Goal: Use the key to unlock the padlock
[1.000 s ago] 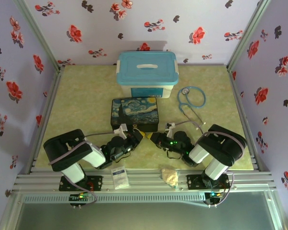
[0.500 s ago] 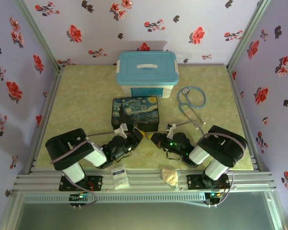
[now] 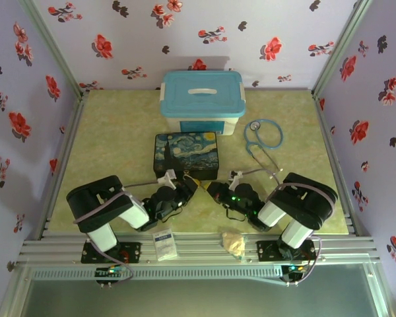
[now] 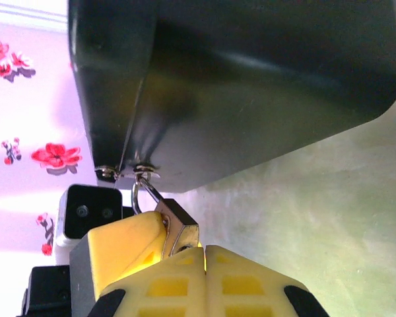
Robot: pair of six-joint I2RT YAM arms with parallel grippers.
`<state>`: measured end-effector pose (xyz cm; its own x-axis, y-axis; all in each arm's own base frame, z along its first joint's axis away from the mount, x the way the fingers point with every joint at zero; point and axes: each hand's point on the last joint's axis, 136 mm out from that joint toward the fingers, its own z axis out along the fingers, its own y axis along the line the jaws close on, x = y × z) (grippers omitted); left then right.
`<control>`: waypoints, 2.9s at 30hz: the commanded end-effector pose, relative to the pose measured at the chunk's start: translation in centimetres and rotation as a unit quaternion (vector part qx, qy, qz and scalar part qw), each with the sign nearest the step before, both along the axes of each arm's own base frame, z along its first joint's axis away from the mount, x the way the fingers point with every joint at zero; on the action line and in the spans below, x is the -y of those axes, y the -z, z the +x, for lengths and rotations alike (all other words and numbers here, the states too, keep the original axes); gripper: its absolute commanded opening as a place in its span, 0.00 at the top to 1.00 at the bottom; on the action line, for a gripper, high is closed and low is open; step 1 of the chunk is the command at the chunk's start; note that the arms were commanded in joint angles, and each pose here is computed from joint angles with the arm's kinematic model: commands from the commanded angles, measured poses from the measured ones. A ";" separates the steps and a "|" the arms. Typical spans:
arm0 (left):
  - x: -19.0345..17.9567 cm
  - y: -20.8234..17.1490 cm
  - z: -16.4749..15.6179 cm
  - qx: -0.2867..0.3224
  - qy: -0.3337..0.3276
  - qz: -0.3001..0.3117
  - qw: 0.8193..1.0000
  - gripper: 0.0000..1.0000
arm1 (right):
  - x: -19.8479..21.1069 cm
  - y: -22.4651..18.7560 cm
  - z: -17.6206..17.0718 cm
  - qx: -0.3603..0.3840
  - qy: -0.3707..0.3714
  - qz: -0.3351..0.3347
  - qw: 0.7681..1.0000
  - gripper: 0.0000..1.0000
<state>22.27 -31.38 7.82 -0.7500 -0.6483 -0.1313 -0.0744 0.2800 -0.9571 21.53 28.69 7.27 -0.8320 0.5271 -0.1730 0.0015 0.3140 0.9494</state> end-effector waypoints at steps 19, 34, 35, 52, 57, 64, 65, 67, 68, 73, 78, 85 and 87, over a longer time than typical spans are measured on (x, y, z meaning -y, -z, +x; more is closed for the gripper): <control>4.0 -5.5 -2.7 0.030 0.084 -0.085 0.992 1.00 | -3.7 -3.3 1.3 -0.001 0.017 0.079 0.997 1.00; 3.3 -4.5 -2.3 0.029 0.074 -0.069 0.994 1.00 | -2.9 -3.2 0.6 -0.072 0.036 0.126 0.989 1.00; 3.3 -4.5 -2.3 0.027 0.074 -0.070 0.994 1.00 | -3.0 -3.3 0.6 -0.067 0.035 0.125 0.989 1.00; 1.7 -3.4 -1.9 0.023 0.053 -0.054 0.997 1.00 | 1.5 1.7 -1.8 -0.002 -0.027 -0.211 0.977 0.77; 1.3 -2.8 -1.9 0.022 0.050 -0.043 0.998 1.00 | 4.6 0.6 -2.8 0.052 -0.067 -0.326 0.942 0.60; 1.3 -2.4 -1.9 0.019 0.049 -0.038 0.998 1.00 | 5.0 -0.7 -3.9 0.148 -0.161 -0.419 0.881 0.60; 1.3 -2.4 -2.0 0.019 0.050 -0.038 0.998 1.00 | 4.9 -1.1 -3.8 0.168 -0.167 -0.428 0.872 0.60; 1.2 -2.4 -2.0 0.020 0.051 -0.038 0.998 1.00 | 4.7 -1.9 -3.5 0.199 -0.171 -0.440 0.859 0.60; 1.1 -2.2 -2.1 0.018 0.052 -0.035 0.998 1.00 | 4.4 -2.3 -3.3 0.214 -0.173 -0.442 0.854 0.60; 1.0 -1.8 -2.4 0.012 0.057 -0.033 0.998 1.00 | 2.5 -3.1 -3.5 0.296 -0.221 -0.478 0.797 0.57; 1.1 -1.7 -2.7 0.008 0.062 -0.034 0.997 1.00 | 0.9 -2.0 -3.5 0.327 -0.273 -0.514 0.744 0.56; 1.0 -1.8 -2.6 0.008 0.062 -0.035 0.997 1.00 | -0.4 -0.3 -4.0 0.352 -0.305 -0.516 0.719 0.56; 1.1 -1.8 -2.7 0.007 0.064 -0.036 0.997 1.00 | -0.7 0.1 -3.9 0.355 -0.305 -0.516 0.717 0.56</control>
